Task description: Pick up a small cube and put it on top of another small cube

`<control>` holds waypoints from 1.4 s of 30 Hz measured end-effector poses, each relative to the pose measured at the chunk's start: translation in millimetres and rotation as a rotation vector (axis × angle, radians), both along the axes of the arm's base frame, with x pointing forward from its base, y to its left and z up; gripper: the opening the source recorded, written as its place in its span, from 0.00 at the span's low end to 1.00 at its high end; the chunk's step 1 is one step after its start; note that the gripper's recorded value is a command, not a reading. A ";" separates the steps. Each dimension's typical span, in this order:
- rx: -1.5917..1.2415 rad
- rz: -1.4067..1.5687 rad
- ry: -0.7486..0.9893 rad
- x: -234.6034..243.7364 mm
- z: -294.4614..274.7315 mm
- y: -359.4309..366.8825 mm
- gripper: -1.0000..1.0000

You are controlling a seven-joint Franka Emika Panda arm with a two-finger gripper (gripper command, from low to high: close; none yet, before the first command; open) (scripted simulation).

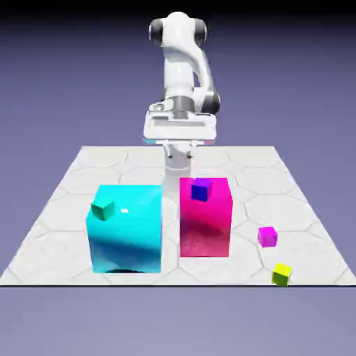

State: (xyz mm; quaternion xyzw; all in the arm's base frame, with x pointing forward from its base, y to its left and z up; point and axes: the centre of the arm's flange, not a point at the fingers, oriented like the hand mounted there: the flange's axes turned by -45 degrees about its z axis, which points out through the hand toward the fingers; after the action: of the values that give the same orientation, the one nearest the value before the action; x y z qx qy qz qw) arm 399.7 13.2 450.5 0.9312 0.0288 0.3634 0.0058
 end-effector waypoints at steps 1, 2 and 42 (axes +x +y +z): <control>-0.002 0.004 0.044 8.3 -6.9 7.3 0.50; -0.004 0.007 0.088 16.3 -14.2 14.8 0.50; -0.122 0.045 1.554 33.2 -334.0 312.7 0.50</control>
State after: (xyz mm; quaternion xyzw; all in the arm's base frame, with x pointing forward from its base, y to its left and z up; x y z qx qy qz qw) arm 432.9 325.9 116.4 0.9158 0.0635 -0.3956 0.0280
